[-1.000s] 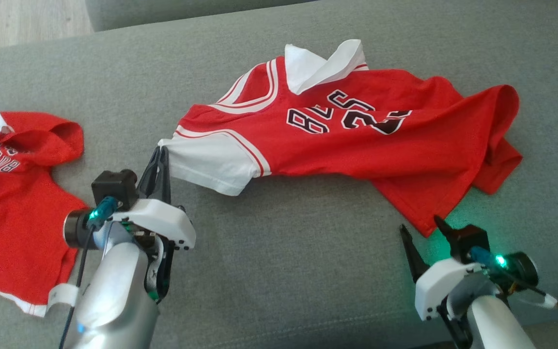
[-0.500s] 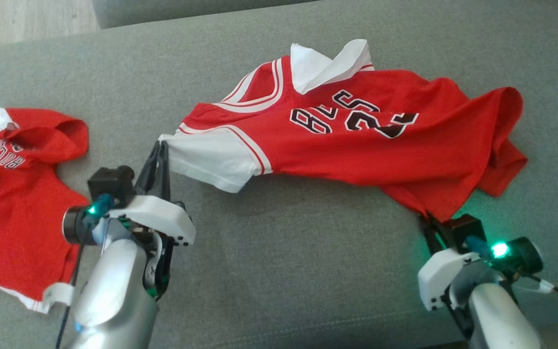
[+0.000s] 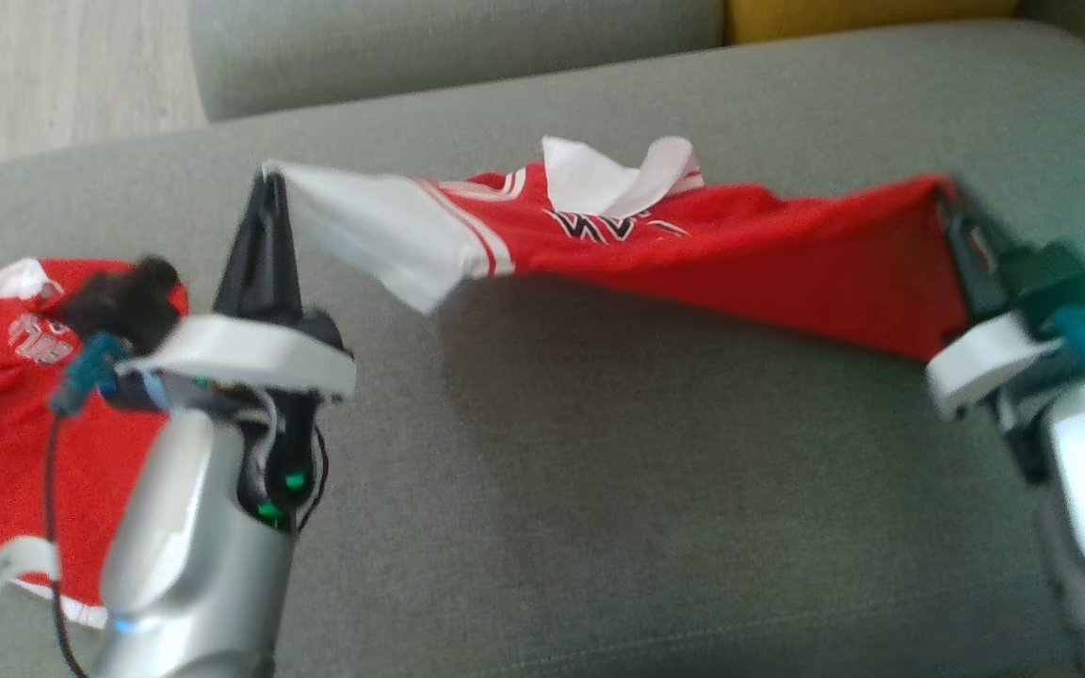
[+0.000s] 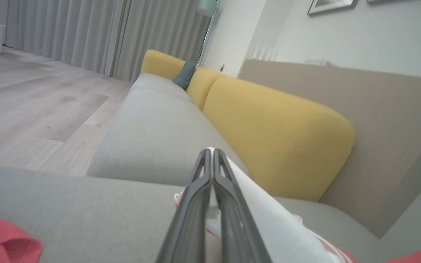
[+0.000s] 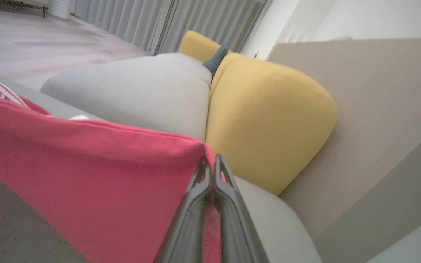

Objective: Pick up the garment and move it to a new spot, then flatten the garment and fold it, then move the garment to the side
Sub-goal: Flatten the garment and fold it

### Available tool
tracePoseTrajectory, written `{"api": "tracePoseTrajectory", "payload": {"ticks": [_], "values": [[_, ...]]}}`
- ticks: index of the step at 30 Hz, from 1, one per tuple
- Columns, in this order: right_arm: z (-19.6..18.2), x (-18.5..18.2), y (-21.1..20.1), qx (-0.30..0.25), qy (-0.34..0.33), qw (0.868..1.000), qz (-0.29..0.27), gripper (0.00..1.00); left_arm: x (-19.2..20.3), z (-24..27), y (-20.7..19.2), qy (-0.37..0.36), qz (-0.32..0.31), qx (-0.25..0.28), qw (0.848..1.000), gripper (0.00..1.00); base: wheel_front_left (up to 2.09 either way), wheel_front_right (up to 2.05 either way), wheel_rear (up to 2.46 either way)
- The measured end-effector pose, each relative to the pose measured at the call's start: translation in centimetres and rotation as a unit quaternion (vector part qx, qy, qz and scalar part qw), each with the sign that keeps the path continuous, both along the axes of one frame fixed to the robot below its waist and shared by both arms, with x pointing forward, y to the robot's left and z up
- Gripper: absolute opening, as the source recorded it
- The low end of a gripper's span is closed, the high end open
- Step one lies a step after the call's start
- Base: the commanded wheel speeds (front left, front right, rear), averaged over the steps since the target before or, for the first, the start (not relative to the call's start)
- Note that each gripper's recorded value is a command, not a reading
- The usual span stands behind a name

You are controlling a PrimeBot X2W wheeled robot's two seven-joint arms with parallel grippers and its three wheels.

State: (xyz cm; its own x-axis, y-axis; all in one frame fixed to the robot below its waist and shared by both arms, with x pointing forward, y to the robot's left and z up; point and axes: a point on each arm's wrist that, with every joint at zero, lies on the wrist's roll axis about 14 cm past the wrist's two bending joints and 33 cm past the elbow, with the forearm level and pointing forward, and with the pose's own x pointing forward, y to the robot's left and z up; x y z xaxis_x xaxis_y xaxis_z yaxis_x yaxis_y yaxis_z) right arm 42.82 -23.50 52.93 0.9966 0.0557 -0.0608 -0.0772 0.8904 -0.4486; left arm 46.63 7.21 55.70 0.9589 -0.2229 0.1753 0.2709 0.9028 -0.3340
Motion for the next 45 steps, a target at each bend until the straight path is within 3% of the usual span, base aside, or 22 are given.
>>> {"api": "tracePoseTrajectory", "payload": {"ticks": [1,11,18,23,30,36,39,45], "values": [[3.2,0.3,-0.1,-0.012,-0.041,0.999,0.010,0.00,-0.1,2.9,-0.1,-0.031,-0.004,-0.021,0.999,0.00,0.00,0.00,0.00],[16.7,-1.6,1.4,-0.044,-0.212,0.975,0.057,0.00,-3.5,17.9,0.7,-0.190,-0.015,-0.117,0.975,0.00,0.00,0.00,0.00],[19.9,-3.5,1.9,-0.038,-0.247,0.966,0.061,0.00,-6.7,22.2,1.4,-0.224,-0.024,-0.151,0.963,0.00,0.00,0.00,0.00],[18.4,-3.1,2.0,-0.031,-0.212,0.975,0.060,0.00,-6.5,22.0,2.0,-0.209,-0.023,-0.128,0.969,0.00,0.00,0.00,0.00],[16.1,1.2,3.4,-0.046,-0.150,0.984,0.089,0.00,-0.6,20.1,1.5,-0.136,-0.030,-0.095,0.986,0.00,0.00,0.00,0.00],[19.0,7.8,4.3,-0.054,-0.158,0.981,0.103,0.00,6.5,21.3,1.4,-0.128,-0.025,-0.072,0.989,0.00,0.00,0.00,0.00],[20.9,12.0,3.4,-0.065,-0.170,0.979,0.090,0.00,10.5,22.7,1.6,-0.147,-0.014,-0.064,0.987,0.00,0.00,0.00,0.00],[24.7,17.3,2.2,-0.070,-0.247,0.964,0.071,0.00,15.7,26.6,4.0,-0.219,0.039,-0.113,0.968,0.00,0.00,0.00,0.00]]}}
